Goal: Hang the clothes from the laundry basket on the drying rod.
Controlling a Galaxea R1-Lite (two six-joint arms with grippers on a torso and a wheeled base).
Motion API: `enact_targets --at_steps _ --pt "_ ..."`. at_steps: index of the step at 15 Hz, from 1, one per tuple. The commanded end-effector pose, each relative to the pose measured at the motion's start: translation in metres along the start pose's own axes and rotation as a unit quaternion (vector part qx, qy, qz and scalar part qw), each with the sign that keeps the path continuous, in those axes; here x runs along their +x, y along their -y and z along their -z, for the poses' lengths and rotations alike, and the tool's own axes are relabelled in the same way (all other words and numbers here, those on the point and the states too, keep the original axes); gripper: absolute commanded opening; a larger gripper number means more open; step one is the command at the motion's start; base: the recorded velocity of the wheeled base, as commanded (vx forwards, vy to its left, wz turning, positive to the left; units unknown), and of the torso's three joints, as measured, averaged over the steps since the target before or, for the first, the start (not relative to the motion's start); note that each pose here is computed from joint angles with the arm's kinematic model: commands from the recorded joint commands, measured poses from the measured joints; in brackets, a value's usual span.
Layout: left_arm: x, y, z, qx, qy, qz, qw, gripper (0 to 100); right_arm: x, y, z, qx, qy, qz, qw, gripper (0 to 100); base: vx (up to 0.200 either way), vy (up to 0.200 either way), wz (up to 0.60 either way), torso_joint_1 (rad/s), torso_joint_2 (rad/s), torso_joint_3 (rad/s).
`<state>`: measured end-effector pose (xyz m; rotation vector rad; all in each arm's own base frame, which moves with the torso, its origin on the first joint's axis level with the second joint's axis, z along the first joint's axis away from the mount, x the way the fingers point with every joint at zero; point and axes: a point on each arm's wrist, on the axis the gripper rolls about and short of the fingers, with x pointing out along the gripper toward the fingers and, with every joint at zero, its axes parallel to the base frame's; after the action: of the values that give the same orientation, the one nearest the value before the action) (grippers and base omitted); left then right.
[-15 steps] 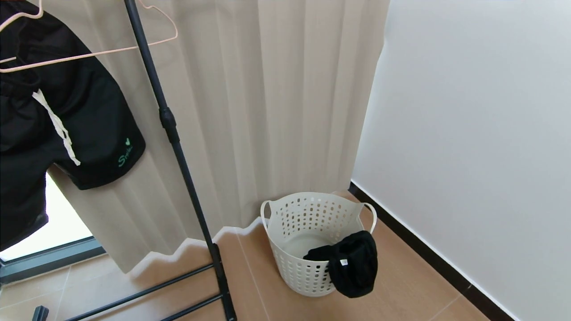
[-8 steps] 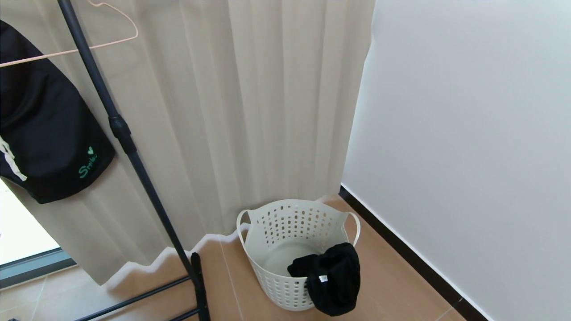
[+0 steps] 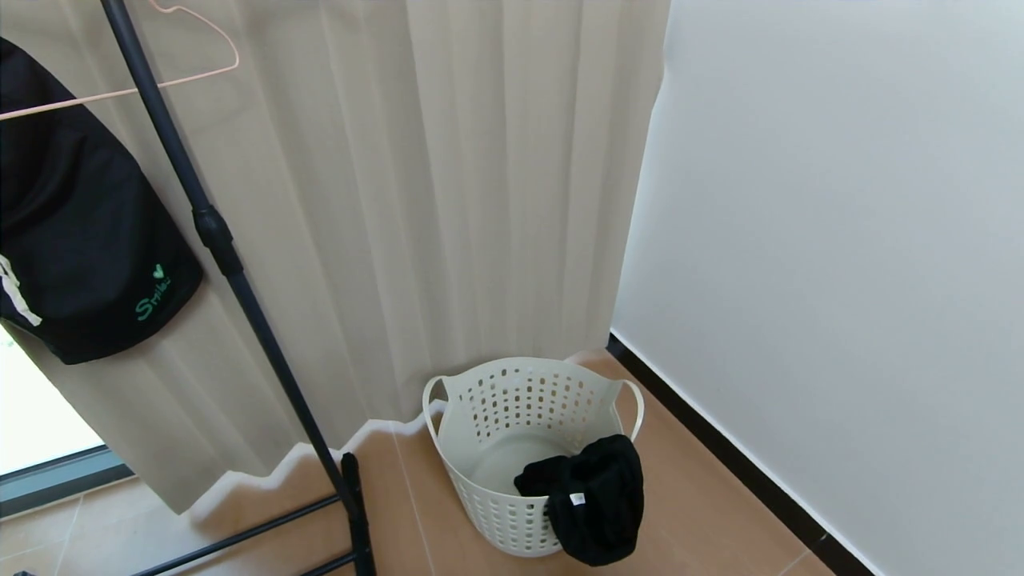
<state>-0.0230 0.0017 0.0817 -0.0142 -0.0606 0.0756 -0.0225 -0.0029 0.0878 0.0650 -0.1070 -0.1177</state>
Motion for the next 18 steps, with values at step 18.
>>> enact_targets --at_steps 18 --pt "0.0 0.0 0.0001 0.0 0.0 -0.001 1.0 100 0.0 0.0 0.0001 0.001 0.0 0.001 1.0 100 0.0 0.0 0.0 0.002 0.0 -0.16"
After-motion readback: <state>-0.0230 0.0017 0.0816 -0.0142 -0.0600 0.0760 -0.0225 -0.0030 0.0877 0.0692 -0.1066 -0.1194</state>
